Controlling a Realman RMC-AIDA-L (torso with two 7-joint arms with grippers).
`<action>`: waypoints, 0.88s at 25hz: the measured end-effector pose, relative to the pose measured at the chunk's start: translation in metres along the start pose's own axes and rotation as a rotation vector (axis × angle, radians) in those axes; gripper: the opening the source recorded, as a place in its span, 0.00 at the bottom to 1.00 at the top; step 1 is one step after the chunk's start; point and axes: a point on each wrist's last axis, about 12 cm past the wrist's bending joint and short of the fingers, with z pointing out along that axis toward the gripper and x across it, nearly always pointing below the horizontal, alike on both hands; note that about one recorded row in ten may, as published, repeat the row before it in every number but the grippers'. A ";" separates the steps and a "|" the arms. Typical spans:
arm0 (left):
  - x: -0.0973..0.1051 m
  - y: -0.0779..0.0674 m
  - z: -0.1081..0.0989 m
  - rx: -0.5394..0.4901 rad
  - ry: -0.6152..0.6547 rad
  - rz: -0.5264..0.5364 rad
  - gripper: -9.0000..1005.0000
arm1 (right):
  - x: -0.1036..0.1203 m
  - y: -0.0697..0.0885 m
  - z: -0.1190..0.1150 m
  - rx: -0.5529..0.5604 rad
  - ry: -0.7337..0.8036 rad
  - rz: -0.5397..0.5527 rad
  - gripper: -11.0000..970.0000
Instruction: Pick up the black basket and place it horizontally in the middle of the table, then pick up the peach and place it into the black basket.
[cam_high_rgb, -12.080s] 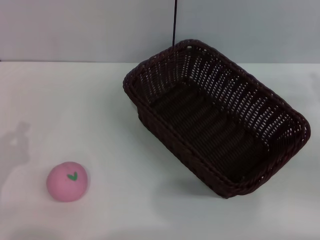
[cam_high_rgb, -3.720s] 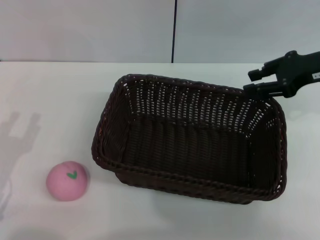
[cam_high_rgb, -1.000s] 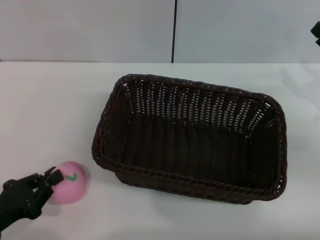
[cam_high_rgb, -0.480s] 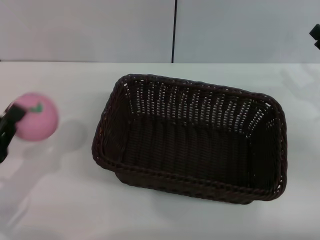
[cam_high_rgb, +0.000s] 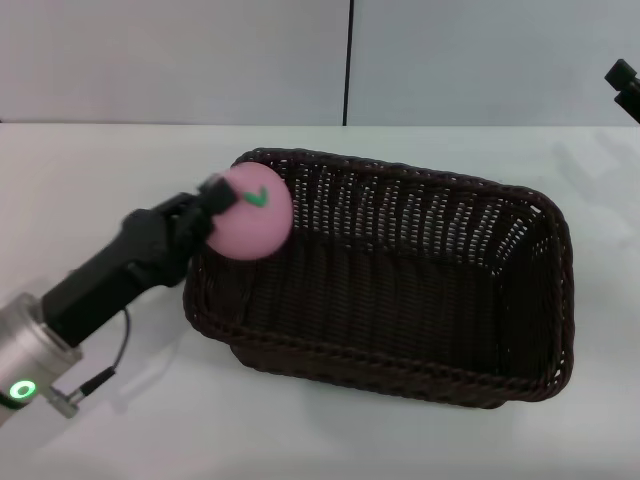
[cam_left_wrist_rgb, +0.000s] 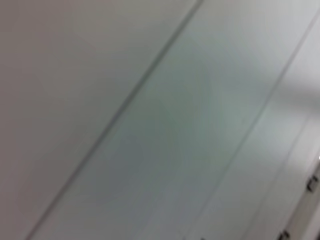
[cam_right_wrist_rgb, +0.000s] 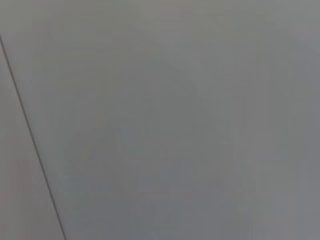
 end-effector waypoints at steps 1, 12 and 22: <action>0.001 0.000 0.003 0.010 0.018 0.004 0.07 | 0.001 0.000 0.000 0.002 0.003 -0.002 0.78; 0.007 0.004 0.006 -0.018 0.067 0.005 0.22 | 0.000 0.000 0.005 0.006 0.008 -0.009 0.78; -0.004 -0.004 -0.028 -0.090 -0.122 0.087 0.49 | -0.005 -0.008 -0.001 0.064 -0.036 -0.001 0.78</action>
